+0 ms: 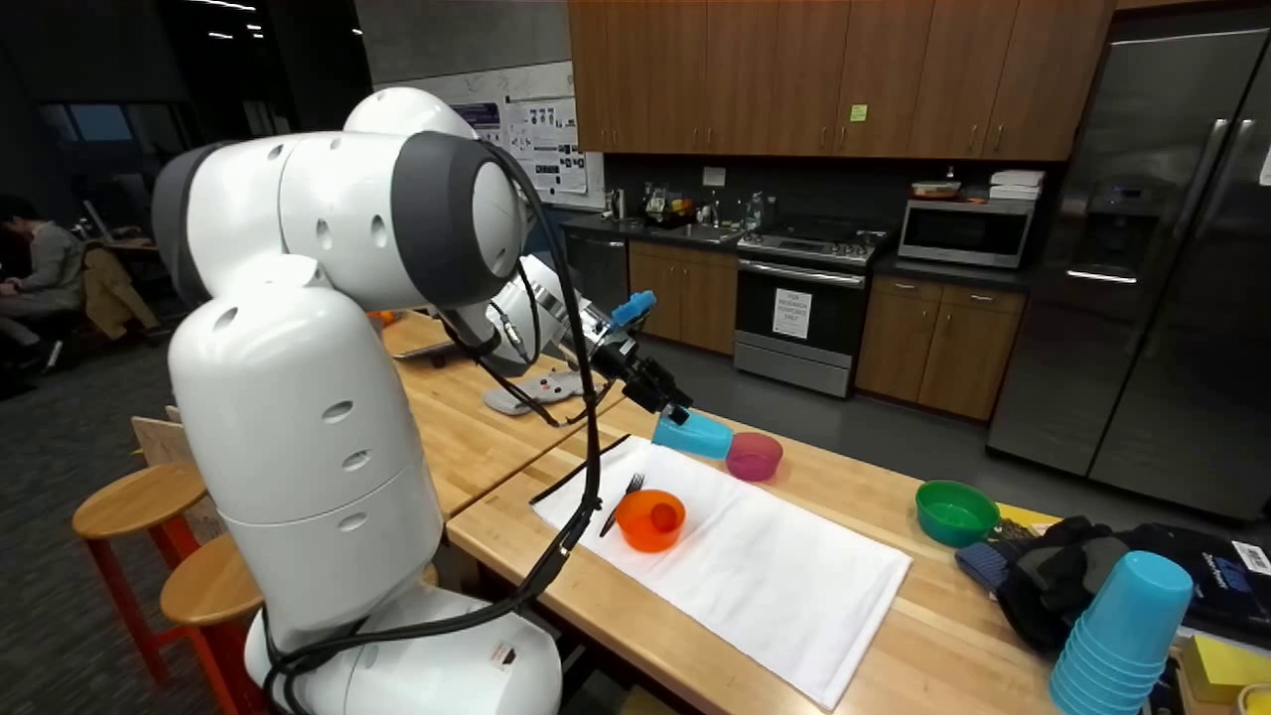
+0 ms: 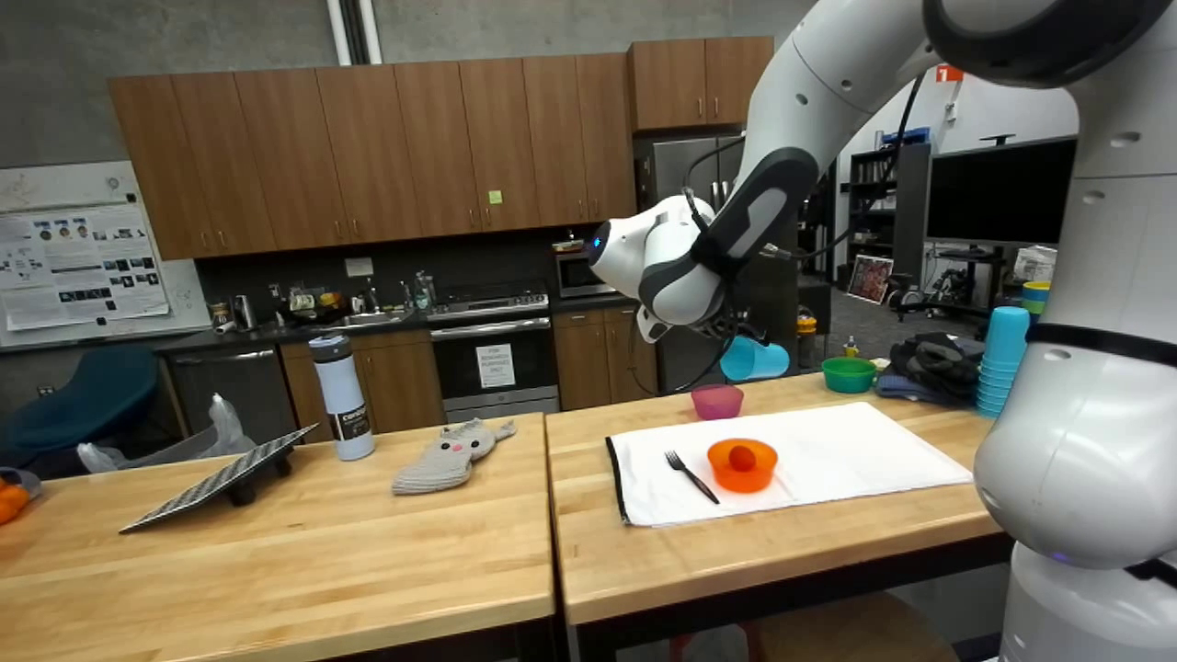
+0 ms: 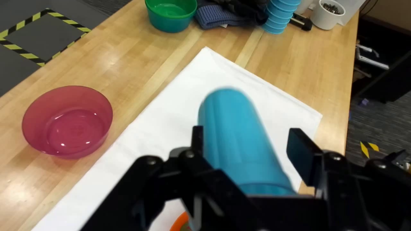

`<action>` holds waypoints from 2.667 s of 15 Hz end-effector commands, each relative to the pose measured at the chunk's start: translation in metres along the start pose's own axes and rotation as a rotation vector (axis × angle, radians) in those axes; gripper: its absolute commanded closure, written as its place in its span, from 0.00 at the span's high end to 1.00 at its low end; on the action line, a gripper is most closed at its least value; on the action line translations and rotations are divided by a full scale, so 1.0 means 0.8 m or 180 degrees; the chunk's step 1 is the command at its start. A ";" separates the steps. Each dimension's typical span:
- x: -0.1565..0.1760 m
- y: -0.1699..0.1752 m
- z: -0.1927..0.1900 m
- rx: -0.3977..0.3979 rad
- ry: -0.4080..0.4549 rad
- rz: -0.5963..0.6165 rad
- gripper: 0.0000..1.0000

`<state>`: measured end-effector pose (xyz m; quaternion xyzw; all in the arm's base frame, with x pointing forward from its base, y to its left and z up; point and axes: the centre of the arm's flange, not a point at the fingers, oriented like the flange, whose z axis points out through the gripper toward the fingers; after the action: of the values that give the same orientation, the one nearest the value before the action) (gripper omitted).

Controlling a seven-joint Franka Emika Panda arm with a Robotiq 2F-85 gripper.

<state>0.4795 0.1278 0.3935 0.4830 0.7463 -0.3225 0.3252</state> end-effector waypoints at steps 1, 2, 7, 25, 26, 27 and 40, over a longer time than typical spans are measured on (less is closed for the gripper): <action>-0.001 0.000 0.001 0.0000 0.0012 0.0019 0.98; -0.001 -0.002 -0.001 -0.0033 0.0018 0.0034 0.99; -0.012 -0.013 0.001 0.0046 -0.0024 0.0087 1.00; -0.094 -0.070 -0.041 -0.0417 0.0912 0.1585 1.00; -0.090 -0.073 -0.030 -0.0431 0.0817 0.1589 1.00; -0.096 -0.051 -0.047 -0.0353 0.0853 0.1449 1.00; -0.093 -0.007 0.011 0.0145 0.0918 0.1601 1.00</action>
<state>0.4822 0.0851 0.4513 0.6720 0.6545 -0.1817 0.2949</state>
